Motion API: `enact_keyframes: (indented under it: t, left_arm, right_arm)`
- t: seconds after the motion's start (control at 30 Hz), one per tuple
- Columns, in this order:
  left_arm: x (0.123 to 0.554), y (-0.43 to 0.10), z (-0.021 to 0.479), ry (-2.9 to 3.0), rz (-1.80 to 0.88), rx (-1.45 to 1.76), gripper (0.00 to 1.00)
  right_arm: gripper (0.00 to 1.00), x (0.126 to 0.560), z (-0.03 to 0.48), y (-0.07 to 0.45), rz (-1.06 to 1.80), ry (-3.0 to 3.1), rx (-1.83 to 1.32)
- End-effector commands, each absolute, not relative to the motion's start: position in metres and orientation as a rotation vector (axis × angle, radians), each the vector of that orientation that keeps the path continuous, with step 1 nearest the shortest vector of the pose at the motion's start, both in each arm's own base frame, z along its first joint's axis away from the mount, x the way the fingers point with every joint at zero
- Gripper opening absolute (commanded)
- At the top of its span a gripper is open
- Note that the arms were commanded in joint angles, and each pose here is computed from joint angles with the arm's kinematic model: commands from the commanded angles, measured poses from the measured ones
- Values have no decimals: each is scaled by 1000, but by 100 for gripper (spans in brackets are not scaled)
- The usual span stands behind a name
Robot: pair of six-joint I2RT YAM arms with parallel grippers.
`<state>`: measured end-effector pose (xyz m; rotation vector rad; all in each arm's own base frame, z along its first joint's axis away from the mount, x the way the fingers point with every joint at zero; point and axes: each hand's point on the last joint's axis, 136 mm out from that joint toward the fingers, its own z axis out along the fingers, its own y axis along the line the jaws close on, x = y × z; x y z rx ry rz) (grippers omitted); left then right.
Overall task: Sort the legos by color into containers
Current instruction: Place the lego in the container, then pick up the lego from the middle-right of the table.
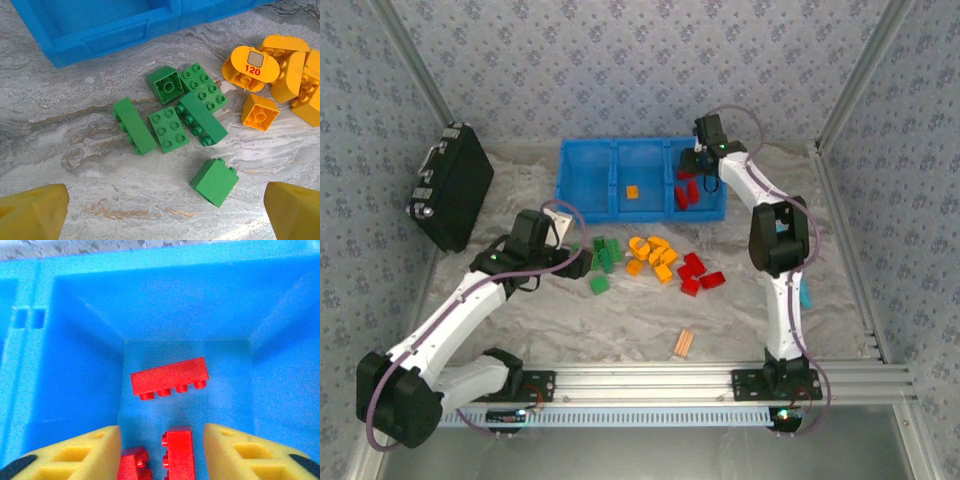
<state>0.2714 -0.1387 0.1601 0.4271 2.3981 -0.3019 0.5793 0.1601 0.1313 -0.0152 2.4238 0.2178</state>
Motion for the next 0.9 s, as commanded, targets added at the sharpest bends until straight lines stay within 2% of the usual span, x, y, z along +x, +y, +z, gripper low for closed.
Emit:
enact_keyframes:
  t: [0.0,0.17,0.47,0.6,0.67,0.7,0.77,0.87]
  left_arm:
    - [269,-139,170,2361,-323,439,100]
    - [267,-137,177,2336,-320,430,100]
    - [266,-142,181,2312,-351,441,100]
    - [266,-146,179,2319,-377,448,100]
    - [265,-147,178,2322,-385,451,100]
    - [265,-148,178,2323,-389,453,100]
    - [264,-149,179,2318,-395,456,100]
    - [264,-149,182,2305,-401,465,100]
  right_arm:
    - [44,567,149,161,204,2411,-34]
    - [42,531,170,164,179,2408,-85]
    - [43,392,165,120,169,2509,56]
    - [45,328,133,114,288,2595,321]
    - [49,303,120,110,310,2585,511]
    - [47,291,112,108,326,2579,613]
    - [43,275,96,106,372,2551,792]
    - [44,263,80,105,445,2490,965]
